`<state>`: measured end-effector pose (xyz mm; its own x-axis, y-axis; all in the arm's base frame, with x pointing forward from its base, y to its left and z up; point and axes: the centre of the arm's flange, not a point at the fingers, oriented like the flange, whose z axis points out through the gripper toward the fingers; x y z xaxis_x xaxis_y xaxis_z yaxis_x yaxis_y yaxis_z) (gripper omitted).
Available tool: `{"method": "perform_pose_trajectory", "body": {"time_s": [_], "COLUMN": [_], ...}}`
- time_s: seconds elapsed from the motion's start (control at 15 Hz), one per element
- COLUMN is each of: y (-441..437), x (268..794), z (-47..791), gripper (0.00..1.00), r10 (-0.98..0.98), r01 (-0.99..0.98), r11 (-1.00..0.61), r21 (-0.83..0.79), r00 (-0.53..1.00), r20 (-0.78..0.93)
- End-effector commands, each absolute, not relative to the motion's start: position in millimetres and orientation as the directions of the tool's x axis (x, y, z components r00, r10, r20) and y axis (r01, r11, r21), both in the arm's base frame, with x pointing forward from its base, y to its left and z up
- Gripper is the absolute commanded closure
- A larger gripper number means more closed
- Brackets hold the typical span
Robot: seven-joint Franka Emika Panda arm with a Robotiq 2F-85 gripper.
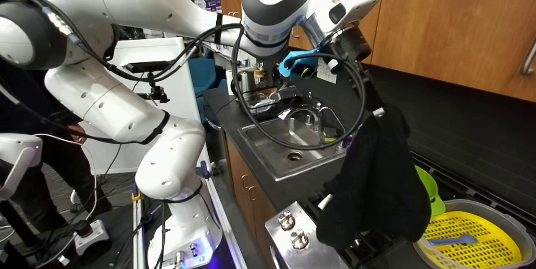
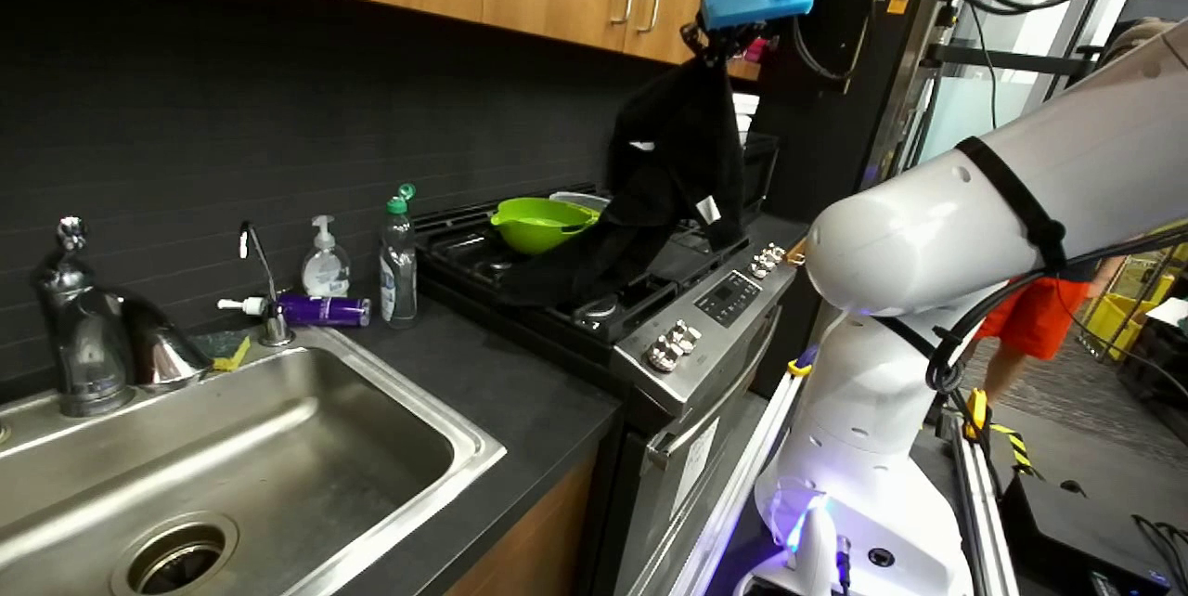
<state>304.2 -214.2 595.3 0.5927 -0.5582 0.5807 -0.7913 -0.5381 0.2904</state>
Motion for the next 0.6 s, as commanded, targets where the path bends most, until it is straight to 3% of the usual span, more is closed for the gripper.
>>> {"method": "perform_pose_trajectory", "body": {"time_s": [0.0,0.53], "y": [-204,-31], "x": [301,389], "z": [604,579], "gripper": [0.98,0.98], "r10": [-0.554,-0.254], "r01": [-0.808,-0.554], "r11": [-0.500,-0.724], "r21": [0.313,0.411], "r00": [0.576,0.768], "r20": [0.601,0.587]}}
